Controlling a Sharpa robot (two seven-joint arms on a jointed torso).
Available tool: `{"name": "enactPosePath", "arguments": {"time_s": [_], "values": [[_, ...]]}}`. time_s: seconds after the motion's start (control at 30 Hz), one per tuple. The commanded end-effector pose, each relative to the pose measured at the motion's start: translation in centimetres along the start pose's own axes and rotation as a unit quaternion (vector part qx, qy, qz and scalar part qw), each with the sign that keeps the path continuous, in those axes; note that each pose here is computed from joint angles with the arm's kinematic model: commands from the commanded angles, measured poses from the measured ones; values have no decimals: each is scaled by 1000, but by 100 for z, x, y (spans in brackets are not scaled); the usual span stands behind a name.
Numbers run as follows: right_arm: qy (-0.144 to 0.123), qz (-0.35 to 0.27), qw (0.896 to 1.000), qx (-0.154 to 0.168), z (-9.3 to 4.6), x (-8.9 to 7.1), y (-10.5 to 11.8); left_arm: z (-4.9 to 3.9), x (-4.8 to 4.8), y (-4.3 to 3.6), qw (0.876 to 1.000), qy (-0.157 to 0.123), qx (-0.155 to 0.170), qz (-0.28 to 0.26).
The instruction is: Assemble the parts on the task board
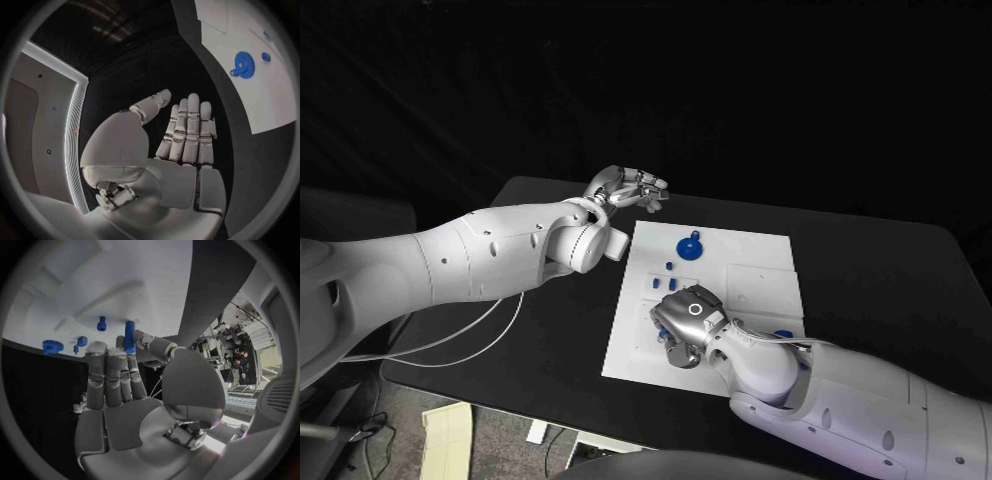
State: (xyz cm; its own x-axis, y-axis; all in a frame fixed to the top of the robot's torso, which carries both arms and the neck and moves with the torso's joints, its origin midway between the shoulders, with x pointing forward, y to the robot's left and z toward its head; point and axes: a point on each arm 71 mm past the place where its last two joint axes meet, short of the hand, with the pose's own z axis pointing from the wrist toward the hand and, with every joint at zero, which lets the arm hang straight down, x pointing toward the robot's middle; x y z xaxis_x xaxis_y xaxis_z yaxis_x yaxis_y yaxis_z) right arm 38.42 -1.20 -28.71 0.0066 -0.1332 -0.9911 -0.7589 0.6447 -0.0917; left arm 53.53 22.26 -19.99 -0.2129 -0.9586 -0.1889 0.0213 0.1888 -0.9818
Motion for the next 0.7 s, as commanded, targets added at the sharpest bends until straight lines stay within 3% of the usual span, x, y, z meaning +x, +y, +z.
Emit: {"name": "enactPosePath", "arguments": {"time_s": [0.03,0.7], "values": [[13,-8,1000,-3,3,17,11,2,23,-22,1000,8,6,-1],[9,-1,1000,-9,-2,-2,38,5,24,-23,1000,7,6,-1]]}}
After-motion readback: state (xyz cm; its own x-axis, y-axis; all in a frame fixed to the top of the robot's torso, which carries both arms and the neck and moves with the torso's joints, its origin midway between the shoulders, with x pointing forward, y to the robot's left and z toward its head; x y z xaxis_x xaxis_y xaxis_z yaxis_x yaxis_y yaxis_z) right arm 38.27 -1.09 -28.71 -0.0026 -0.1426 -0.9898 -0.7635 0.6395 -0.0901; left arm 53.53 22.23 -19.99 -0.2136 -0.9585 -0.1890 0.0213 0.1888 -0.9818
